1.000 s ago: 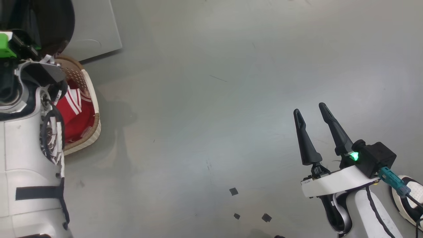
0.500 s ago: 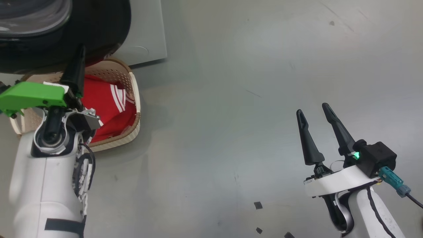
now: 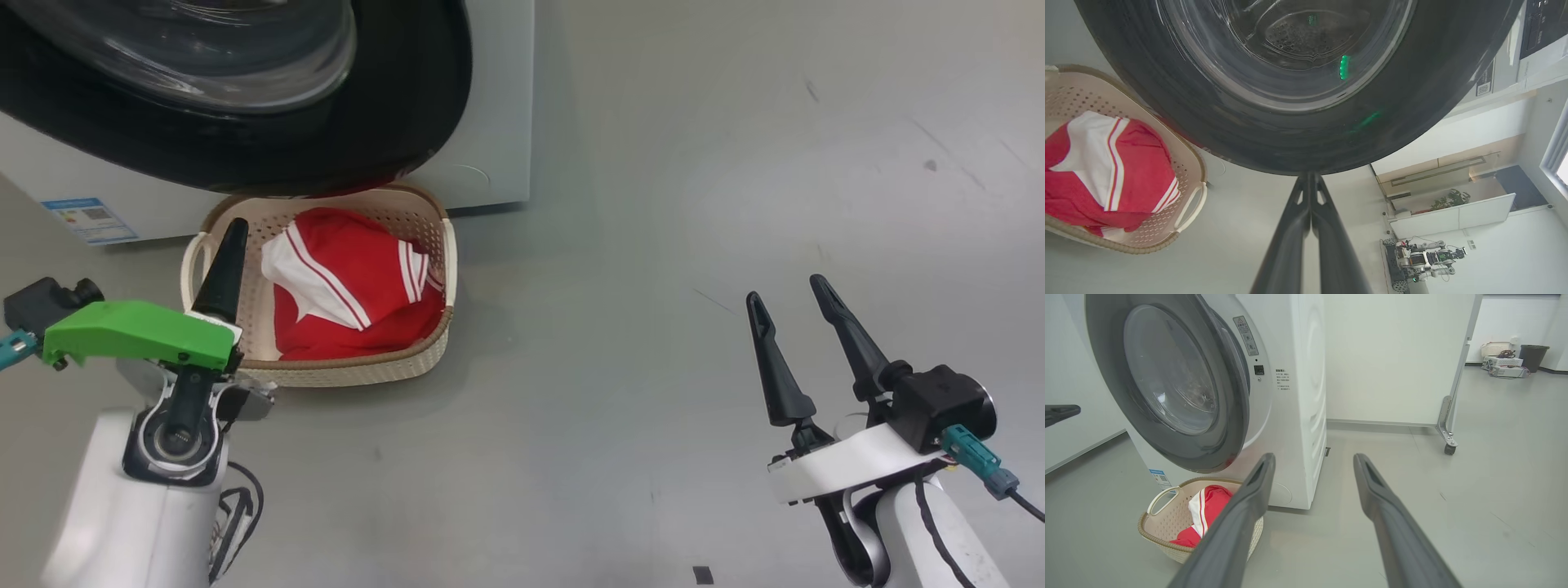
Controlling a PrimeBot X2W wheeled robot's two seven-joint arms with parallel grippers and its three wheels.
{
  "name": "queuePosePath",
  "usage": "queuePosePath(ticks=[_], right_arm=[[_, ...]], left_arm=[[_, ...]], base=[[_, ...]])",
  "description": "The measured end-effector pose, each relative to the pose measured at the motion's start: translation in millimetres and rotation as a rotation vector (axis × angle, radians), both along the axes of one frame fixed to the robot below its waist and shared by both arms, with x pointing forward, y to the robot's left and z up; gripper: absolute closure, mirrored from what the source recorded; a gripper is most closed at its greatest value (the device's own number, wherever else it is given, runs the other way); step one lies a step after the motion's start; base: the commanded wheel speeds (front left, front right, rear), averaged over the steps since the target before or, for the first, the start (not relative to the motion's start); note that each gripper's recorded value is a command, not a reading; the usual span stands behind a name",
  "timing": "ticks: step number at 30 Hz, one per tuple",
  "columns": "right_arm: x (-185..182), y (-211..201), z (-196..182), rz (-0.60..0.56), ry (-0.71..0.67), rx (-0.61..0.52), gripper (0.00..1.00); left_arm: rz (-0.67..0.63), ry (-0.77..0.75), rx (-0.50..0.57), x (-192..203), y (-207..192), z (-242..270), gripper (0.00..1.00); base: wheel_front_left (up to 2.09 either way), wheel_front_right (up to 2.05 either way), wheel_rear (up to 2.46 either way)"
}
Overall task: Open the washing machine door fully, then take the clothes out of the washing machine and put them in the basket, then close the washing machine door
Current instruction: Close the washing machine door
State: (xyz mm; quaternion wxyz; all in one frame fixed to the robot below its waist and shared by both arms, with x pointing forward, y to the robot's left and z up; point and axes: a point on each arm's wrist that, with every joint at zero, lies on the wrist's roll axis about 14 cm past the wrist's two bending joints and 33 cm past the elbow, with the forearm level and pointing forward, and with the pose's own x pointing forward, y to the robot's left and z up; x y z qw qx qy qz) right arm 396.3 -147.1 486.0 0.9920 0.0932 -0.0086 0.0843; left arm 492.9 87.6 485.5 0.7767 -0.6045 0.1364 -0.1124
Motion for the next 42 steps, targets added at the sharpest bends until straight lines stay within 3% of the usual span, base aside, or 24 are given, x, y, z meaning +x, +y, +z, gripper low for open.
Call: queuePosePath(ticks=[9, 14, 20, 29, 31, 32, 42], right_arm=[[-5, 33, 16, 0.098, -0.045, 0.018, 0.0], [-11, 48, 22, 0.142, -0.062, 0.022, 0.0], [-15, 59, 29, 0.178, -0.082, 0.025, 0.0], [-20, 60, 29, 0.181, -0.081, 0.023, 0.0], [-20, 60, 29, 0.182, -0.081, 0.024, 0.0], [-20, 60, 29, 0.182, -0.081, 0.024, 0.0], [-20, 60, 27, 0.181, -0.073, 0.026, 0.0]], left_arm=[[0.048, -0.226, 0.298, -38, 27, 46, 1.0], [0.065, -0.296, 0.526, -67, 46, 42, 1.0], [0.097, -0.324, 0.724, -97, 67, 22, 1.0], [0.076, -0.365, 0.893, -115, 69, 9, 1.0], [0.071, -0.367, 0.936, -117, 70, 6, 0.62], [0.071, -0.367, 0.936, -117, 70, 6, 0.0], [0.144, -0.393, 0.983, -117, 70, 20, 0.0]], base=[[0.0, 0.0, 0.0], [0.0, 0.0, 0.0], [0.0, 0.0, 0.0], [0.0, 0.0, 0.0], [0.0, 0.0, 0.0], [0.0, 0.0, 0.0], [0.0, 0.0, 0.0]])
